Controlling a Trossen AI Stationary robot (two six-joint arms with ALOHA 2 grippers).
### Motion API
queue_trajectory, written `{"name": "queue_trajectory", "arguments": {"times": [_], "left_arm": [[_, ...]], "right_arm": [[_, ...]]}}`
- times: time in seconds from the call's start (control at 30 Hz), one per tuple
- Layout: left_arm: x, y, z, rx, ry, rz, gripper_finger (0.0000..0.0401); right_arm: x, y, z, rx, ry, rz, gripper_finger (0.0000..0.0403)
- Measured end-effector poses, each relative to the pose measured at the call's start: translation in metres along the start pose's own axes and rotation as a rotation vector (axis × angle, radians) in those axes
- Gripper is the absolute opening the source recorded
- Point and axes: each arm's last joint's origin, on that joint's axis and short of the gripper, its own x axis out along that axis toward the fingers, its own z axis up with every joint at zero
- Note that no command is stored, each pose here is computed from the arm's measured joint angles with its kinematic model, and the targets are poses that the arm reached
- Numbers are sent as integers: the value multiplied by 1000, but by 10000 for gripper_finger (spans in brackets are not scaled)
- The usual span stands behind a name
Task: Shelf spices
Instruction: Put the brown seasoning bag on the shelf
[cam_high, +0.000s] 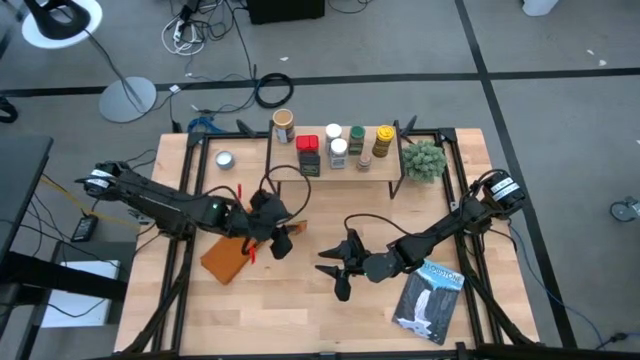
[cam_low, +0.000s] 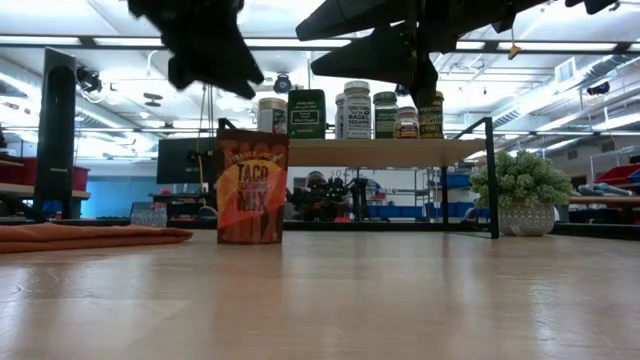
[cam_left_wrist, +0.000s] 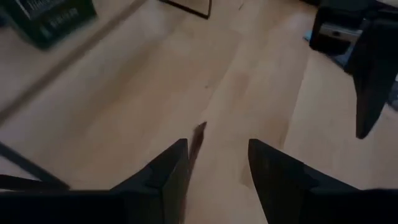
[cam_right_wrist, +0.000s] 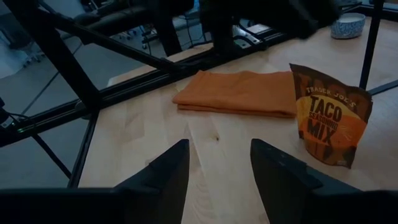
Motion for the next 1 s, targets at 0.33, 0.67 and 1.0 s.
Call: {"name": "queue_trajectory", "arguments": {"times": [0.33,0.67,1.0], "left_arm": [[4,0,-8,211,111,50,173],[26,-6,-23,317,198,78,173],[26,-4,-24,329,206,111,172]], "right_arm": [[0,0,0,0,0,0,173],[0,0,0,0,0,0,173],[0,0,0,0,0,0,170]]}}
